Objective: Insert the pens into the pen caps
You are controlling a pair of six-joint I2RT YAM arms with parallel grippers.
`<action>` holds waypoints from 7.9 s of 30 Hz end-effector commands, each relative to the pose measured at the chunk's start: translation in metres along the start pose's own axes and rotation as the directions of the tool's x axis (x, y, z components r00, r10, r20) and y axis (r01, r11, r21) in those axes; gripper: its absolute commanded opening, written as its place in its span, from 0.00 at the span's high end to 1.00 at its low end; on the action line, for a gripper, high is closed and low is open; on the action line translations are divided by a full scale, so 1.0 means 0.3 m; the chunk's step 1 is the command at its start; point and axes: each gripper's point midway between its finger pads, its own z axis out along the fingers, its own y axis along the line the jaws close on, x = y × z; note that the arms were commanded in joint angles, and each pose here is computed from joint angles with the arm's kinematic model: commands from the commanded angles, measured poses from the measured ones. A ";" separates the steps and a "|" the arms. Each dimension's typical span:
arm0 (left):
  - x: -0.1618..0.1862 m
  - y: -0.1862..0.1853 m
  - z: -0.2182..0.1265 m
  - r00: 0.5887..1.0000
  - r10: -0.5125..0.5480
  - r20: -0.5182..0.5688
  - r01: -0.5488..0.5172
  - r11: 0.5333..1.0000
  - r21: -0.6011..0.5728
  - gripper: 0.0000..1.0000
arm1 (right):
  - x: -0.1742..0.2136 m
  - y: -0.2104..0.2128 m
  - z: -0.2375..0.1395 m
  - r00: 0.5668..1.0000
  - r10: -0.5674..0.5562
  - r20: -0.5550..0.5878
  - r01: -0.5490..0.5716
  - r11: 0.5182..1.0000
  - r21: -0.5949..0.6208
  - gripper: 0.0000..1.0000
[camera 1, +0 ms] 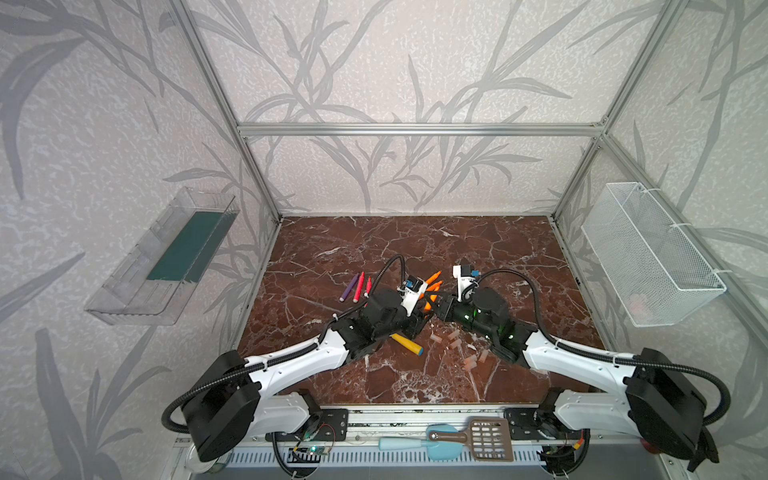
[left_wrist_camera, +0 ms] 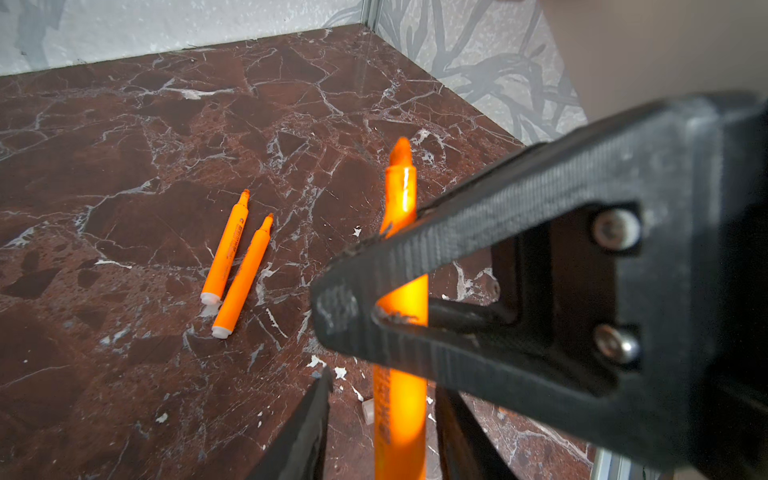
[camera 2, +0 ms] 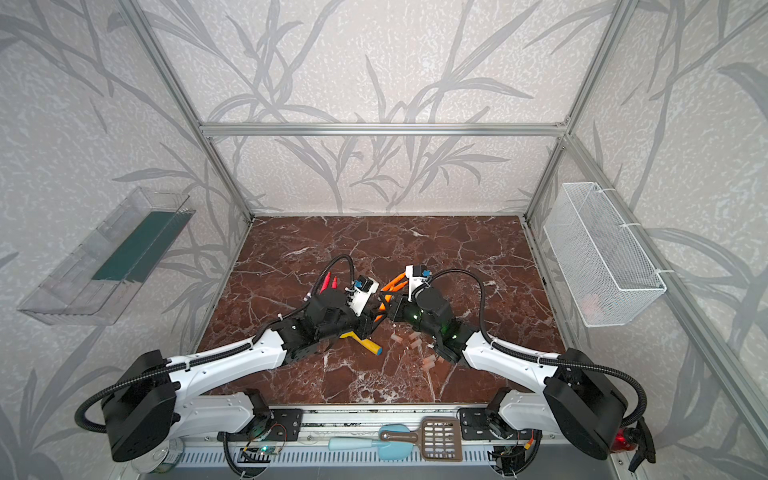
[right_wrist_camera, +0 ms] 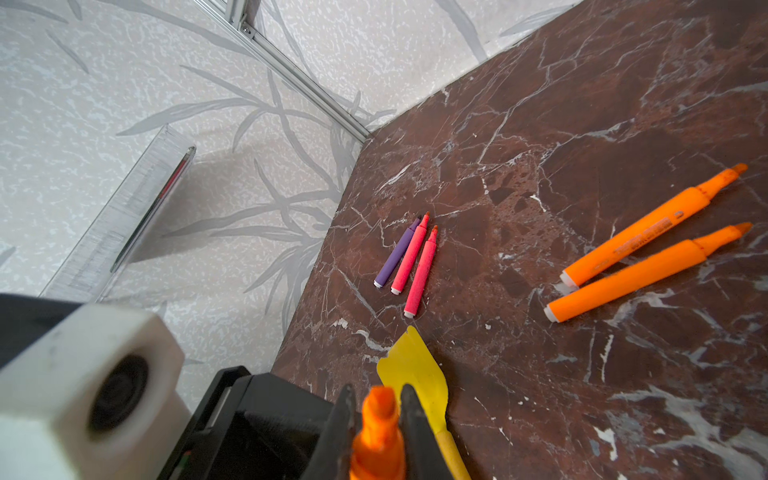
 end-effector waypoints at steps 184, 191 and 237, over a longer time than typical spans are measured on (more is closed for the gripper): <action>-0.093 0.024 -0.129 0.966 -0.129 0.222 0.117 0.991 0.066 1.00 | -0.286 0.242 0.038 0.975 -0.078 0.209 0.086 0.996 -0.029 1.00; -0.093 0.030 -0.133 0.965 -0.129 0.227 0.119 0.991 0.055 1.00 | -0.253 0.220 0.041 0.979 -0.063 0.192 0.070 0.997 -0.031 1.00; -0.119 0.007 -0.163 0.947 -0.182 0.263 0.145 0.977 0.155 1.00 | 0.104 0.129 0.005 0.984 -0.165 -0.066 0.162 0.985 -0.057 0.86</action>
